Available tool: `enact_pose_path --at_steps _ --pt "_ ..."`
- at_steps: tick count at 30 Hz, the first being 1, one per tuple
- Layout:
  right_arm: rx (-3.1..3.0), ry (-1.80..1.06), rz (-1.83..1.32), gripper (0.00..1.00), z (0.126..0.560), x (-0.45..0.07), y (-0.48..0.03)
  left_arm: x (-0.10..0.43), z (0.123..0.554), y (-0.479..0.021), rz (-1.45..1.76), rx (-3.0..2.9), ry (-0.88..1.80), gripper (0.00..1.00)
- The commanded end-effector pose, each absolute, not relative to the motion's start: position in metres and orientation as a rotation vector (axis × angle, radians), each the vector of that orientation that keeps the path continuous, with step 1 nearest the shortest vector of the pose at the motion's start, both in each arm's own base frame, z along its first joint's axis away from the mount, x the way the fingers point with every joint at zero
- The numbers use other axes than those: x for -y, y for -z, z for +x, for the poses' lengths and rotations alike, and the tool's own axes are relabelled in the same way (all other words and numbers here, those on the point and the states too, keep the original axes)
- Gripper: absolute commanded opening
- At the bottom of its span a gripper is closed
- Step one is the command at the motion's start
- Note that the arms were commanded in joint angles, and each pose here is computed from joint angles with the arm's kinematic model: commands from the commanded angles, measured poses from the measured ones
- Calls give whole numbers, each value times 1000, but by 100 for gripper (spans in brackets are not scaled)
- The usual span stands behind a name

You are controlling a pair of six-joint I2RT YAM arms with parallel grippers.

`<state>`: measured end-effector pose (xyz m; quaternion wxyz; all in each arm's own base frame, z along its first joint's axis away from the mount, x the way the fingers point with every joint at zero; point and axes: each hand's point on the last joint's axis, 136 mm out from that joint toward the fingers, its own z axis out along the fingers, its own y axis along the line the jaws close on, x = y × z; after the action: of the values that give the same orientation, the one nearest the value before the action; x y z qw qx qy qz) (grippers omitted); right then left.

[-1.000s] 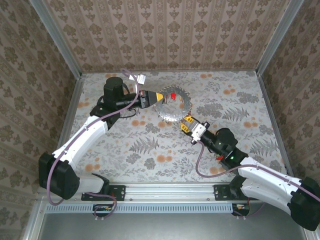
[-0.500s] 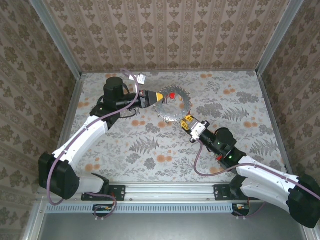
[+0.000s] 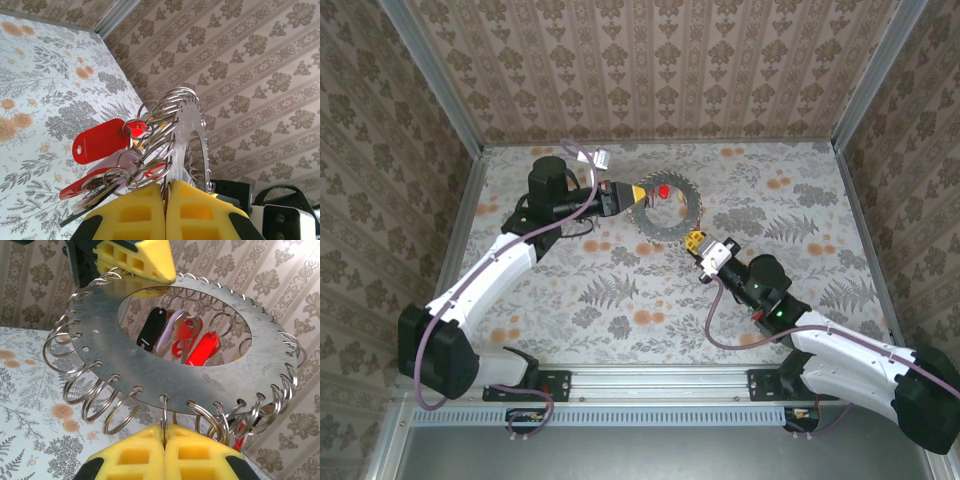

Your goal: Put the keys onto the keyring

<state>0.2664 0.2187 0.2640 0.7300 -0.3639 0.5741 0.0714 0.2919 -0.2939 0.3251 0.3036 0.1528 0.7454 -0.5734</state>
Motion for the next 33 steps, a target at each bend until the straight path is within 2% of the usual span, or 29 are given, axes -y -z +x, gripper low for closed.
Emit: enact_pose_path --at_steps 1,16,20,23,24,33 --pt "-1234 -184 -693 0 270 -215 -295 291 295 -335 331 -1923 1533 0" --pt "-1277 -295 -606 0 278 -221 -306 290 305 -285 111 -2060 1576 0" --pt "-1283 -315 -599 0 281 -221 -309 293 300 -269 105 -2105 1586 5" --pt "-1290 -320 -588 0 283 -218 -310 292 298 -260 96 -2128 1586 4" --pt "-1297 -326 -588 0 284 -217 -309 292 298 -258 94 -2130 1584 0" --pt "-1555 -244 -662 0 295 -208 -277 291 299 -278 151 -2052 1564 0"
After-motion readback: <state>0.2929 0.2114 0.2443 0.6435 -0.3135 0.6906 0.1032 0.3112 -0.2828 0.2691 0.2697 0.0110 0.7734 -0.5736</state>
